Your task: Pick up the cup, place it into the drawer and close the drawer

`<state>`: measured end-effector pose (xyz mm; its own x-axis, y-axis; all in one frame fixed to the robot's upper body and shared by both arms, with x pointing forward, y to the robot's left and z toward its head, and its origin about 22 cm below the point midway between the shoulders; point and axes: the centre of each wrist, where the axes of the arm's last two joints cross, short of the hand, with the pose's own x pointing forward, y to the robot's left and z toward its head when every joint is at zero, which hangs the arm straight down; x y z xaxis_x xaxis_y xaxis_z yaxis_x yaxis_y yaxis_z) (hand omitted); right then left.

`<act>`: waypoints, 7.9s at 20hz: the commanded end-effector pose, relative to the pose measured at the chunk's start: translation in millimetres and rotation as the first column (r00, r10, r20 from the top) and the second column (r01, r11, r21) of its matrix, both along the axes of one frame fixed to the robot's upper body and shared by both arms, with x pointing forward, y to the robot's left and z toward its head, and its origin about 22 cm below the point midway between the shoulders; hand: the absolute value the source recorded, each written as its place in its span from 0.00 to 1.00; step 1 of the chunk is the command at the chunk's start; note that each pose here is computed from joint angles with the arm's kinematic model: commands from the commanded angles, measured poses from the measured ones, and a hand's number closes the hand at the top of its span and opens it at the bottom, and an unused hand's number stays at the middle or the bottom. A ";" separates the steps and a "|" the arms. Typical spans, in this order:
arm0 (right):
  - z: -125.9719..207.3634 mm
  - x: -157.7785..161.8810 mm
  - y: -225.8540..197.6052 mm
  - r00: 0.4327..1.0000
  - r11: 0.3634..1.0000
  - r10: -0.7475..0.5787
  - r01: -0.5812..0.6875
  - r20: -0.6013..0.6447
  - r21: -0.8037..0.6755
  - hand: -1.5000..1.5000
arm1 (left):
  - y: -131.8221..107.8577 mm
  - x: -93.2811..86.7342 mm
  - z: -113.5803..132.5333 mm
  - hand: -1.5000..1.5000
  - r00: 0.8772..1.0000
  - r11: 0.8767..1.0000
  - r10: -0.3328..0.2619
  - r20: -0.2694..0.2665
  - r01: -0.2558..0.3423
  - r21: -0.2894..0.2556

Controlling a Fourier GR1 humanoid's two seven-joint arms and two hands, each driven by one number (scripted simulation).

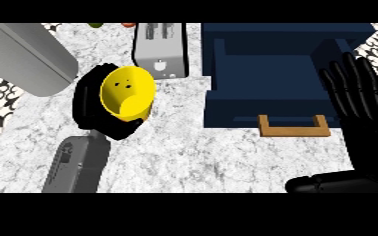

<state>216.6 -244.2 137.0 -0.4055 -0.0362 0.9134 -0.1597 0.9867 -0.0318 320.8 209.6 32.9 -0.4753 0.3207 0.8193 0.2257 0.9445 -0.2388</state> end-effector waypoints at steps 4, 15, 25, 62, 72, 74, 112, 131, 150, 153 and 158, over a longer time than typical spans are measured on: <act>-6.4 9.4 26.7 1.000 1.000 -0.010 0.010 0.011 -0.005 0.00 | -44.7 13.7 69.2 1.00 0.999 1.000 -0.028 0.029 0.028 0.012; -1.3 -6.8 -2.6 1.000 1.000 0.011 -0.011 -0.004 -0.015 0.00 | -99.3 51.5 139.4 1.00 0.999 0.990 0.014 0.041 -0.020 0.139; 3.7 12.9 -0.4 1.000 1.000 -0.010 0.010 0.007 -0.009 0.00 | -133.9 87.2 137.6 1.00 0.999 0.979 -0.016 -0.033 0.022 0.200; 4.2 22.2 -2.0 0.995 0.996 0.093 -0.093 0.040 0.014 0.00 | -192.6 106.9 85.6 0.00 0.983 0.826 0.146 -0.108 -0.061 0.561; 2.8 25.0 2.9 0.990 0.987 0.139 -0.141 0.041 0.076 0.00 | -203.5 101.6 104.4 0.00 0.995 0.942 0.002 -0.096 0.030 0.334; -4.4 21.7 -8.5 0.988 0.984 0.155 -0.156 0.018 0.088 0.00 | -206.6 99.8 112.9 0.00 0.998 0.966 -0.004 -0.069 0.021 0.259; -51.2 40.9 20.8 0.992 0.564 0.124 -0.091 -0.025 -0.821 1.00 | 53.1 -11.4 60.0 0.00 0.976 0.997 0.078 -0.204 -0.071 0.042; -153.4 134.5 25.9 0.986 0.414 0.055 -0.168 -0.160 -0.895 0.00 | 133.7 -56.8 23.7 0.00 0.970 0.996 0.085 -0.226 -0.084 0.017; -104.7 214.3 -16.6 0.977 0.461 0.022 -0.199 -0.213 -0.865 0.00 | 125.3 -47.7 10.3 0.00 0.975 1.000 0.027 -0.219 -0.026 0.006; -85.6 217.7 -46.8 0.980 0.482 0.005 -0.175 -0.197 -0.858 0.00 | 118.6 -50.3 -1.5 0.00 0.978 1.000 0.023 -0.208 -0.021 0.010; -82.5 219.0 -51.0 0.977 0.490 0.001 -0.185 -0.212 -0.852 0.00 | 112.7 -44.4 3.4 0.00 0.978 1.000 0.019 -0.207 -0.019 0.004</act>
<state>423.0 -270.6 20.7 -0.3903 0.6812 0.6194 -0.4408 0.4524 -0.7753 273.1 334.5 39.6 -0.3033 0.2954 0.9060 0.1457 0.9539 -0.2623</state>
